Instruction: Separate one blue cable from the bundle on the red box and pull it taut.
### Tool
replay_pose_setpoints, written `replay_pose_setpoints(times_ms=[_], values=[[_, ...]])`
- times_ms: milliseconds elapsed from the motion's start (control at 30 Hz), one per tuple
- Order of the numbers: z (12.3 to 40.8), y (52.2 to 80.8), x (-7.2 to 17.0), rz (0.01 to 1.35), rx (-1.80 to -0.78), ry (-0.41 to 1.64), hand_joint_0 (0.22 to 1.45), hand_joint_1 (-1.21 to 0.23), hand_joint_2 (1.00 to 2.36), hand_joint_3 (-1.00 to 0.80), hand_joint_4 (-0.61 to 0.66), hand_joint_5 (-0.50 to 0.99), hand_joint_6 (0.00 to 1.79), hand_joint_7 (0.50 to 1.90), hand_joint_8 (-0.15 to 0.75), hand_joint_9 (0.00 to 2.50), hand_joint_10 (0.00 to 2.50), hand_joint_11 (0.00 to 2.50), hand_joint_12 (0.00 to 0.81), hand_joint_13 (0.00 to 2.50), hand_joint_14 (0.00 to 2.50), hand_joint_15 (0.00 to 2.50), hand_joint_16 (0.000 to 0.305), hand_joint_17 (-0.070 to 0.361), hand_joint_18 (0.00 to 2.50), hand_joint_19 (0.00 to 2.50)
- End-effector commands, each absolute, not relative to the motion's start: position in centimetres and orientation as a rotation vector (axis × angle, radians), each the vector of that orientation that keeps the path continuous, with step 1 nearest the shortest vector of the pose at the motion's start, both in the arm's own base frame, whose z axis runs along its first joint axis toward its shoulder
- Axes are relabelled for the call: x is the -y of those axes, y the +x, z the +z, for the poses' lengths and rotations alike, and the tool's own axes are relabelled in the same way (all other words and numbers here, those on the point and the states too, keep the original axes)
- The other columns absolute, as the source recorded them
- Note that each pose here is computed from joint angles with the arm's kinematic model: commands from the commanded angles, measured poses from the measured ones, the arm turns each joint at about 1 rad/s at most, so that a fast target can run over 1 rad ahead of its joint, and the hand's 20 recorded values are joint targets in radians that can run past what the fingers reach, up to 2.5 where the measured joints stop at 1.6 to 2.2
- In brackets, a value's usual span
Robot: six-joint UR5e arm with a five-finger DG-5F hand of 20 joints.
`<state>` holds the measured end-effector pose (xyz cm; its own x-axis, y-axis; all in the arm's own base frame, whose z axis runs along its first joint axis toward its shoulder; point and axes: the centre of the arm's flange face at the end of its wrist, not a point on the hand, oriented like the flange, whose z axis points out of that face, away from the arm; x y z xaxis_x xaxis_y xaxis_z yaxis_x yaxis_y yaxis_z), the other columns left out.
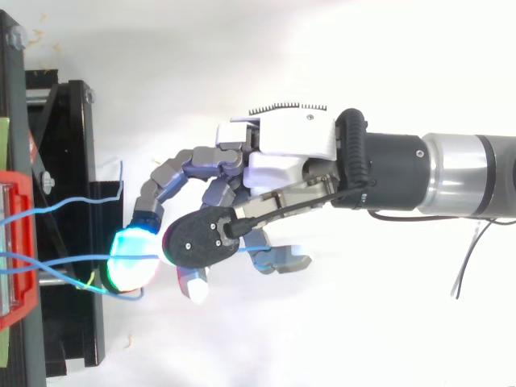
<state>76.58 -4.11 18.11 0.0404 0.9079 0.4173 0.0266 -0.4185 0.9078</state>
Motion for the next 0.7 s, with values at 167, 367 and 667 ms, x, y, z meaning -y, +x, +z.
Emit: replay_pose_setpoints(times_ms=[167,367,667], values=[[18.2,76.5,5.0,1.454,-0.981,1.549,0.60,-0.64,1.01,-0.39,0.05,-0.16,0.92,0.64,0.277,1.21,0.03,0.78,0.293,1.94,0.01,1.30,0.046,0.103,0.82,0.56],[18.2,76.5,5.1,1.446,-0.993,1.545,0.61,-0.65,1.01,-0.36,0.05,-0.16,0.92,0.64,0.273,1.23,0.03,0.81,0.288,1.93,0.01,1.32,0.045,0.102,0.82,0.57],[18.8,75.9,6.1,1.362,-1.049,1.511,0.57,-0.61,1.00,-0.45,0.07,-0.16,0.92,0.63,0.280,1.24,0.03,0.82,0.306,1.92,0.01,1.29,0.046,0.104,0.83,0.57]])
